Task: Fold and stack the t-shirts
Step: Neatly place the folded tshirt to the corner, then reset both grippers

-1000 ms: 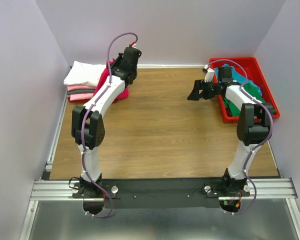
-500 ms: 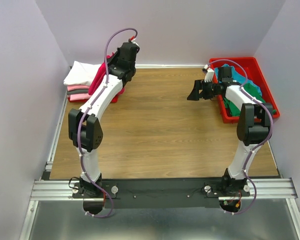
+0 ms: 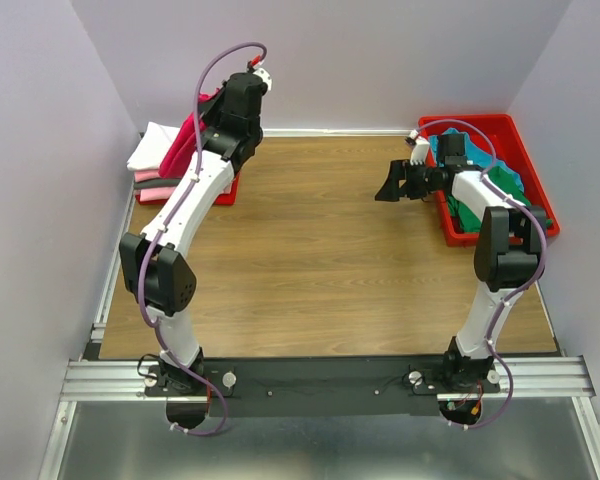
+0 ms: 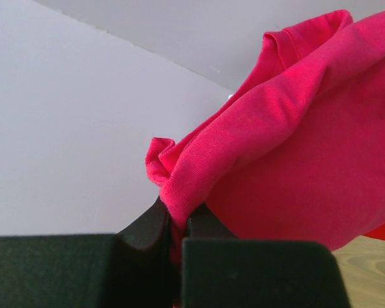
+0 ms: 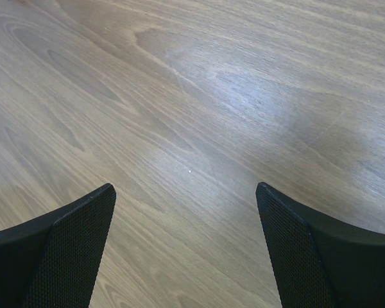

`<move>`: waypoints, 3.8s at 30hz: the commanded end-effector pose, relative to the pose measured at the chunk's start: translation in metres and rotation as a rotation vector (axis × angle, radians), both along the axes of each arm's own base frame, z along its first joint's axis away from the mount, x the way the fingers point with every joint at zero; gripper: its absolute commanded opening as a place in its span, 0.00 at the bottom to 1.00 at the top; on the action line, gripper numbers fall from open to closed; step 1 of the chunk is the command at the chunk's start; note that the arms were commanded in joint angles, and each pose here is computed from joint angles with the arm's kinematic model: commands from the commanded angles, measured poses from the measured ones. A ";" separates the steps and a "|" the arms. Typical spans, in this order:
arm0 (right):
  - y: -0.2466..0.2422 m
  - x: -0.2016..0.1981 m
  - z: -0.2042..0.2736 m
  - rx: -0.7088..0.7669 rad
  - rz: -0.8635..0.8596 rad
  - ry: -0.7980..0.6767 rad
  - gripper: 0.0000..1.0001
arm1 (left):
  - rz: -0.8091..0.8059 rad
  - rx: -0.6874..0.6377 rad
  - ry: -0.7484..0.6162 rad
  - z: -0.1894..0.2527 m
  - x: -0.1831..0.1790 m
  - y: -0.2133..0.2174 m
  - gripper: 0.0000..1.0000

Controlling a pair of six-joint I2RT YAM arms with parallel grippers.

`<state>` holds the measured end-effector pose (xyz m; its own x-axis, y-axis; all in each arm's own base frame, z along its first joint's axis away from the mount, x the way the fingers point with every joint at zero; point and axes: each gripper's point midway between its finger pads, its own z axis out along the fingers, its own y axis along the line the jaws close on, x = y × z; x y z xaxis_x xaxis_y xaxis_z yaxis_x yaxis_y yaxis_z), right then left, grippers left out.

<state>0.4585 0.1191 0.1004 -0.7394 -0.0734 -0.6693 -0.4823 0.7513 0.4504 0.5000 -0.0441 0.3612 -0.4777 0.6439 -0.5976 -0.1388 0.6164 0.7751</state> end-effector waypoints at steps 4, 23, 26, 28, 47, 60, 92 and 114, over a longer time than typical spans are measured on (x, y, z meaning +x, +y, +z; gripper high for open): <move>-0.002 -0.007 0.012 0.019 0.010 -0.010 0.96 | 0.026 0.028 -0.071 0.032 -0.013 0.009 0.00; -0.001 -0.008 0.012 0.027 0.015 -0.006 0.96 | 0.032 0.063 -0.084 0.036 -0.013 0.019 0.00; -0.001 -0.008 0.011 0.027 0.015 -0.005 0.96 | 0.021 0.054 -0.100 0.043 -0.015 0.017 0.00; -0.002 -0.008 0.011 0.027 0.013 -0.003 0.96 | 0.018 0.051 -0.109 0.048 -0.018 0.017 0.00; 0.000 -0.010 0.013 0.035 0.022 -0.006 0.96 | 0.016 0.119 -0.096 0.042 -0.003 0.027 0.00; -0.010 -0.009 0.013 0.044 0.002 -0.004 0.96 | 0.008 0.137 -0.042 0.003 0.043 0.045 0.00; -0.011 -0.012 0.007 0.082 0.003 0.031 0.96 | 0.127 0.105 -0.108 -0.095 0.139 0.147 0.06; -0.026 -0.011 0.030 -0.045 0.024 -0.112 0.97 | -0.366 -0.835 -0.469 0.107 0.023 0.067 0.96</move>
